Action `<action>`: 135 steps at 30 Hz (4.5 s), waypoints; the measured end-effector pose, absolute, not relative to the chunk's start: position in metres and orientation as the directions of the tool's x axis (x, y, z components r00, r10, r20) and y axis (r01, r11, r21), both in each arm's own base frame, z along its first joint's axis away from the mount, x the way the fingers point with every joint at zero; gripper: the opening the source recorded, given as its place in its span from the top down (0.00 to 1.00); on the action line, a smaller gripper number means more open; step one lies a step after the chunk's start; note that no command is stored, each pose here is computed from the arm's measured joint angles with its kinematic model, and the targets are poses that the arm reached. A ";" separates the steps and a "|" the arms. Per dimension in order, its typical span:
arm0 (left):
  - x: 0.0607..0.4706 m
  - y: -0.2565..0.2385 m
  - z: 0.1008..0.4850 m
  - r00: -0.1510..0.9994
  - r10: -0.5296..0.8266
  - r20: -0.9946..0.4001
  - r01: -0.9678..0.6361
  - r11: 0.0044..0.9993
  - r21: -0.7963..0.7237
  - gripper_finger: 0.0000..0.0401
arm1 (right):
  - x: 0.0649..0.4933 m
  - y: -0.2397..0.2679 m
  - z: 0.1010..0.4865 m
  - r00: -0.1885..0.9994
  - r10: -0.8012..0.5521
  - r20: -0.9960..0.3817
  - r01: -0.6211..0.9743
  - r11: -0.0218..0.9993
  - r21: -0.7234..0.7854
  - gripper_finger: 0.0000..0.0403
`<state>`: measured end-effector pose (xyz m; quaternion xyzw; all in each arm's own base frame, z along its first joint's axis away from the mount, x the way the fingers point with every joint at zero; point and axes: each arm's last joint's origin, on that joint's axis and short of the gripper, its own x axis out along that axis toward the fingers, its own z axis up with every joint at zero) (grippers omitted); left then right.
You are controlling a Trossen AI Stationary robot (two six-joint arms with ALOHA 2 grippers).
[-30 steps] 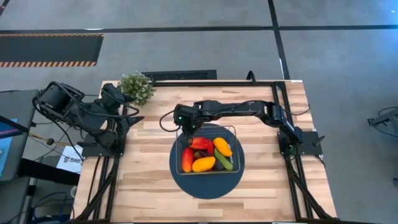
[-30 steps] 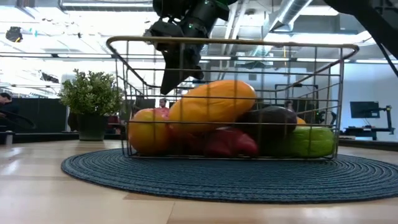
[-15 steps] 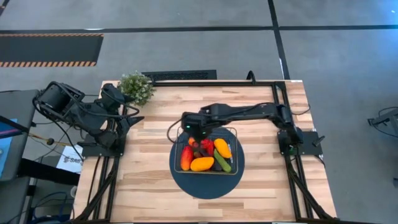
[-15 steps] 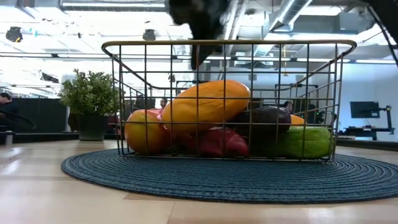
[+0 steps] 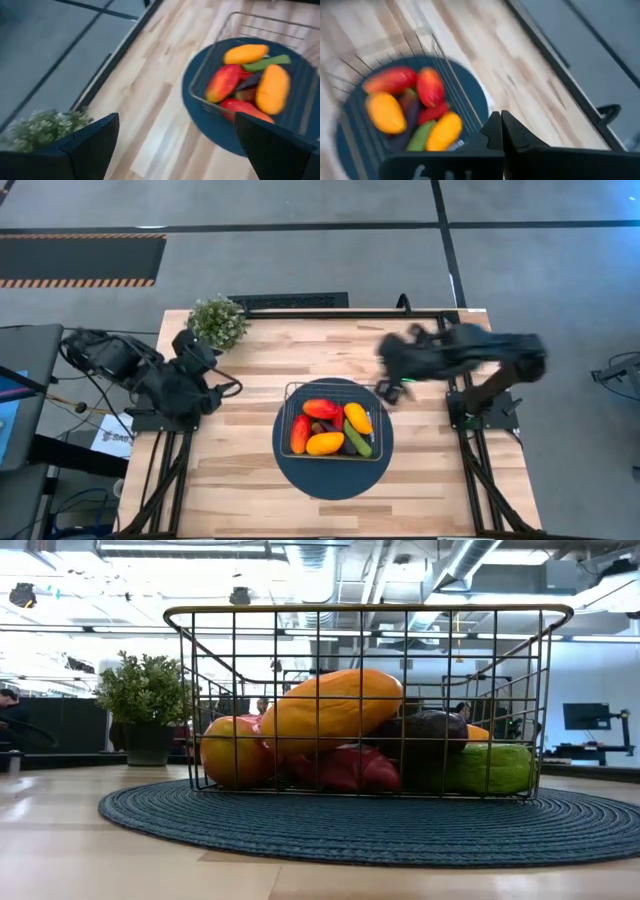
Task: Build produce basket
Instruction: Return to Home Position
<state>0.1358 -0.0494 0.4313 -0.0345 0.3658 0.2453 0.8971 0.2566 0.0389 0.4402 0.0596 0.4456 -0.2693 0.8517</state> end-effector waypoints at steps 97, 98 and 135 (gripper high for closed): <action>0.086 -0.018 0.179 0.929 0.345 -0.133 -0.362 0.774 -0.519 0.06 | 0.076 0.019 0.214 0.980 -0.196 0.043 0.159 0.889 0.430 0.97; 0.086 -0.018 0.181 0.932 0.342 -0.120 -0.352 0.782 -0.514 0.06 | 0.076 0.019 0.214 0.980 -0.196 0.043 0.158 0.885 0.437 0.97; 0.088 -0.025 0.202 0.991 0.118 0.057 -0.054 0.763 -0.644 0.06 | 0.075 0.016 0.208 0.950 -0.311 -0.005 0.290 0.879 0.379 1.00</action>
